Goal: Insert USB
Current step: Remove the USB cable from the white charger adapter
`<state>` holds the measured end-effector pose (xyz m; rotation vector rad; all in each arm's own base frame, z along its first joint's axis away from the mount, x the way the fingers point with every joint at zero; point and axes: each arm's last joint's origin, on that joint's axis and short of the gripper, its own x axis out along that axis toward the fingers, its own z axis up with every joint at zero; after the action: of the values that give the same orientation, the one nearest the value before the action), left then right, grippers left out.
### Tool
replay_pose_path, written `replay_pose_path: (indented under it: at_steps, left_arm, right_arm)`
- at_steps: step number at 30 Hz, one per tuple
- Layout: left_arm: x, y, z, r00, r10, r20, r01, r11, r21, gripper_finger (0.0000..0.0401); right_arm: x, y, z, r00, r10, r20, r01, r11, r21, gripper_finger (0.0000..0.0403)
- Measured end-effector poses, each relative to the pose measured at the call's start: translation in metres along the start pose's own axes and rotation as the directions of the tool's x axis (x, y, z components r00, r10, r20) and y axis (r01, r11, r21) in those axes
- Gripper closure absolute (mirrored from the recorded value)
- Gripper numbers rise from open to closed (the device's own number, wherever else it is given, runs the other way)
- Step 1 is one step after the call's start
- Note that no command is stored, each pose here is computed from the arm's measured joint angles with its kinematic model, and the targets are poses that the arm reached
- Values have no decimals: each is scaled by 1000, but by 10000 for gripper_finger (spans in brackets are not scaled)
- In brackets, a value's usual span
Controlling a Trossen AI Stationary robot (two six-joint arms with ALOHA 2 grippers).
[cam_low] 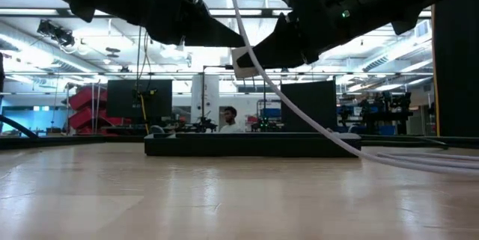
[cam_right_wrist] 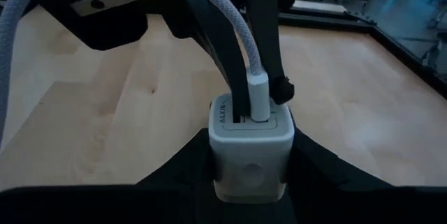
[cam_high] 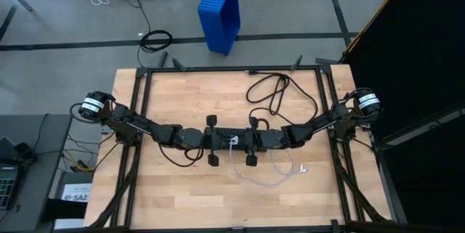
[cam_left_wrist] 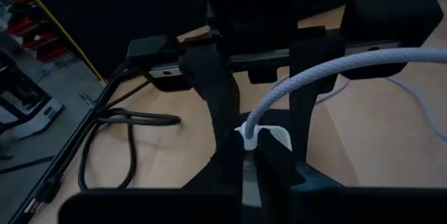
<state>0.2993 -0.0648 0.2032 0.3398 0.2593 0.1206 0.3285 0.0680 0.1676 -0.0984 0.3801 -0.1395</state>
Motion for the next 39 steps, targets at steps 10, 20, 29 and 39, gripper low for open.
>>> replay_pose_path:
  at_steps: [10,20,29,39]
  left_arm:
    - [-2,1,14,999,12,52,-12,1000,-4,396]
    - [-4,-1,9,999,27,-19,-27,1000,15,400]
    - [-7,-1,4,997,6,-82,-7,1000,-10,316]
    - [-4,4,3,998,-10,-66,5,997,-78,220]
  right_arm:
    - [2,-5,-10,996,7,-91,-4,999,32,292]
    - [3,-8,-11,996,-2,-94,5,999,31,292]
    - [3,-7,-7,998,5,-62,-3,1000,26,292]
    - [3,-6,-1,999,44,-2,-43,998,42,292]
